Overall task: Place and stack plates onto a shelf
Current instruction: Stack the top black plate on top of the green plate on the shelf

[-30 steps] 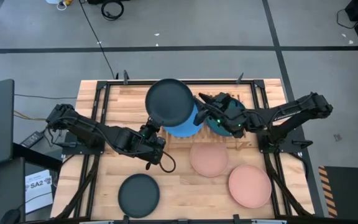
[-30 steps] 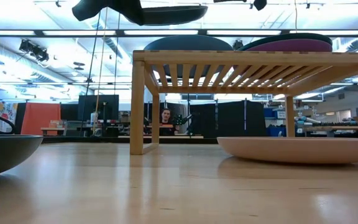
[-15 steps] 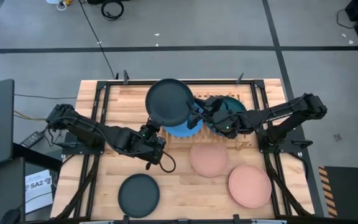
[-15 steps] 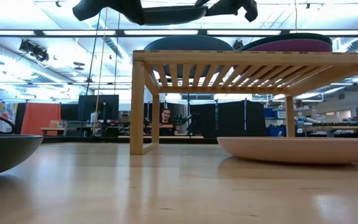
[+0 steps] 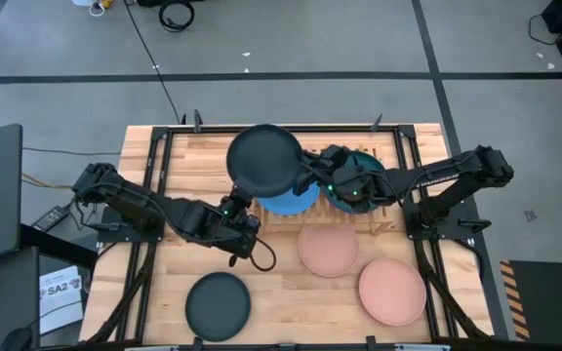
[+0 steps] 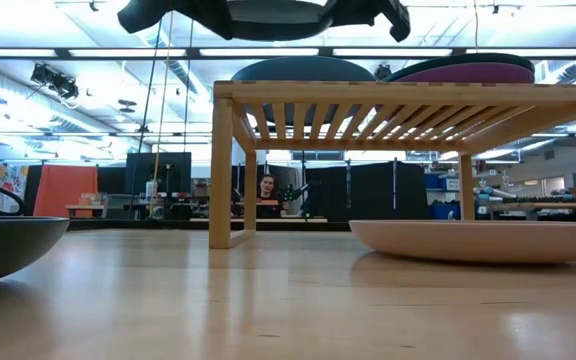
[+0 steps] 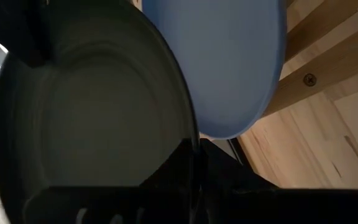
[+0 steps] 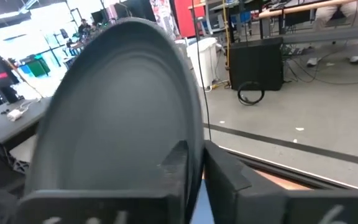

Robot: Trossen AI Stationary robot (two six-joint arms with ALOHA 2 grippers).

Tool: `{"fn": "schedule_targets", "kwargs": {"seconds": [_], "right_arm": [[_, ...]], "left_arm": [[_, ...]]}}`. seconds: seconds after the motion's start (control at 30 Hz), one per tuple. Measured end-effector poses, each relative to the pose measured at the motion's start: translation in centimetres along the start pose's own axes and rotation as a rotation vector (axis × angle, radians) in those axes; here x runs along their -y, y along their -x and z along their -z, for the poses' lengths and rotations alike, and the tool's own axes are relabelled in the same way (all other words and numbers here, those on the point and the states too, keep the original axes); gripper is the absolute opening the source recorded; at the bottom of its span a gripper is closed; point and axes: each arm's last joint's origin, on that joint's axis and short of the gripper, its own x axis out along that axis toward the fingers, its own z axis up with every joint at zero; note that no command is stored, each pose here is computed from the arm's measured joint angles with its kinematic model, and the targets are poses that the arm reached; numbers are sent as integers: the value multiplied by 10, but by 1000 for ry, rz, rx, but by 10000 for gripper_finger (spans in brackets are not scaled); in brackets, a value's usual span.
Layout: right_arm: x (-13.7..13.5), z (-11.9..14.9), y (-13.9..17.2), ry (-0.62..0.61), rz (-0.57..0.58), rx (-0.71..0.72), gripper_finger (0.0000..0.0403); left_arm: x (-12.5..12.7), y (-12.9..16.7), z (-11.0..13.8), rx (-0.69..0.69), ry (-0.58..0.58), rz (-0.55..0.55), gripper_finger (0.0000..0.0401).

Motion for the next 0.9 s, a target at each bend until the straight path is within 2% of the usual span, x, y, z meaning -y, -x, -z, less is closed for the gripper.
{"fn": "schedule_targets", "kwargs": {"seconds": [0.13, 0.3, 0.67, 0.9], "right_arm": [[1, -1, -1, -6, 4, 4, 17], [3, -2, -4, -3, 9, 3, 17], [7, -4, -6, 25, 21, 0, 17], [20, -23, -1, -6, 39, 28, 17]], "left_arm": [[0, 0, -1, 5, 3, 0, 23], [-1, 0, -2, 13, 26, -3, 35], [-2, 0, -6, 71, 134, 41, 119], [-4, 0, -7, 80, 160, 34, 157]]}}
